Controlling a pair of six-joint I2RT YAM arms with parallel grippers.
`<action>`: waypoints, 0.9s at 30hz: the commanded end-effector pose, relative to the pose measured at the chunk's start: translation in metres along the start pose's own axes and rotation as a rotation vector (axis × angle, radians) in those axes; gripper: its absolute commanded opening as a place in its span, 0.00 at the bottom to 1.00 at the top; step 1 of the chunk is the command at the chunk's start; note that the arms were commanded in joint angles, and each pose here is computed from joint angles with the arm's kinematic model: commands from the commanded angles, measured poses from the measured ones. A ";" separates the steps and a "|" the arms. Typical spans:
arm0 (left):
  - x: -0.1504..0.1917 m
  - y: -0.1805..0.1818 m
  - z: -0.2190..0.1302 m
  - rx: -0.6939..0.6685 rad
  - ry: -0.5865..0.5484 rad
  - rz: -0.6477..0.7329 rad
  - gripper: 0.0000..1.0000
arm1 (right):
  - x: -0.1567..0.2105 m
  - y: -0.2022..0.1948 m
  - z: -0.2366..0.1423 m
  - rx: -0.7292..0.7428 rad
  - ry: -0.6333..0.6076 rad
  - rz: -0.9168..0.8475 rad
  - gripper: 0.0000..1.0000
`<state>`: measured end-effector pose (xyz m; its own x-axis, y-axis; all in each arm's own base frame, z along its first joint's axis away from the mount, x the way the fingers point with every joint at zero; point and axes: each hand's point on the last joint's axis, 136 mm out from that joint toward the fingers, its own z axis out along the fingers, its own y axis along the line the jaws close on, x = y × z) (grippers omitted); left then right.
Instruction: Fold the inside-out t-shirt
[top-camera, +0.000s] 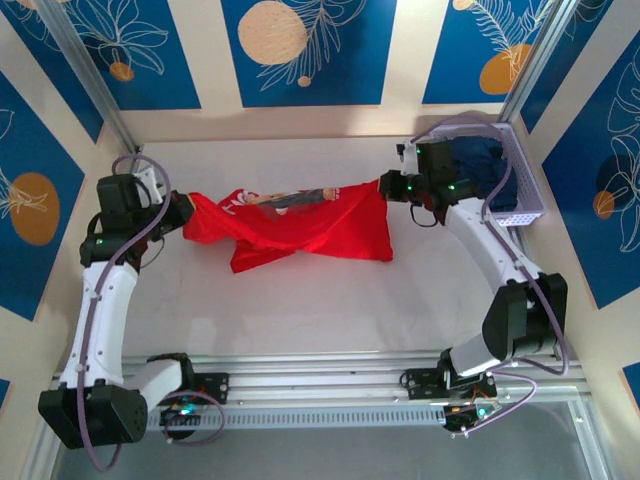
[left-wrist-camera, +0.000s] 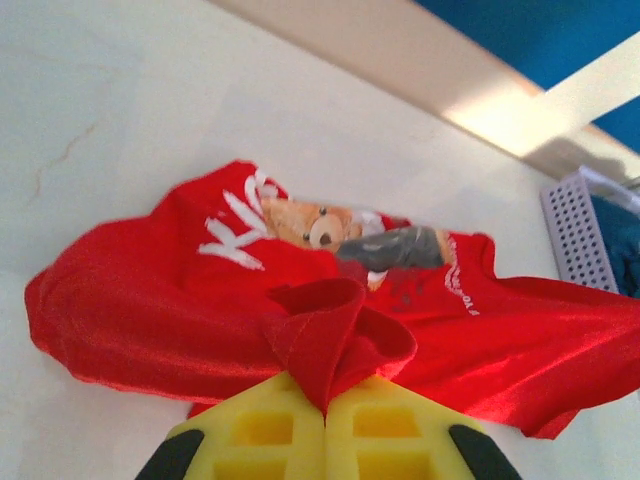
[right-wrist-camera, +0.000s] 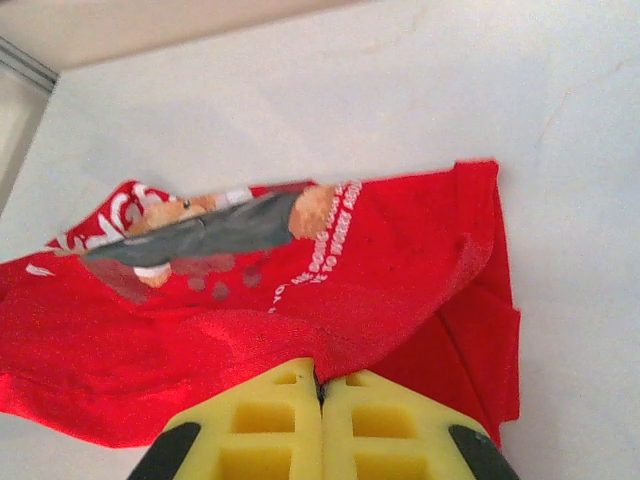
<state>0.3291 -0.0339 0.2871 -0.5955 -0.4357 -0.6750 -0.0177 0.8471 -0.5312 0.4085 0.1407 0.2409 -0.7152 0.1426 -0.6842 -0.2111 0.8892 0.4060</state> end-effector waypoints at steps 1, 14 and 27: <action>-0.042 -0.015 -0.018 0.024 -0.175 0.001 0.00 | -0.028 0.016 -0.039 0.006 -0.107 -0.066 0.00; -0.105 -0.019 -0.015 -0.087 -0.422 0.077 0.00 | -0.082 0.033 -0.069 0.012 -0.320 -0.167 0.00; -0.168 -0.068 0.015 -0.115 -0.378 0.248 0.00 | -0.161 0.039 -0.079 0.051 -0.394 -0.239 0.00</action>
<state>0.4487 -0.0186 0.3746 -0.3415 -0.3232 -0.8826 -0.0557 0.9443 -0.3243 0.4750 0.1252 0.3440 -0.4844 0.0883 -0.8704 -0.2667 0.9326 0.2431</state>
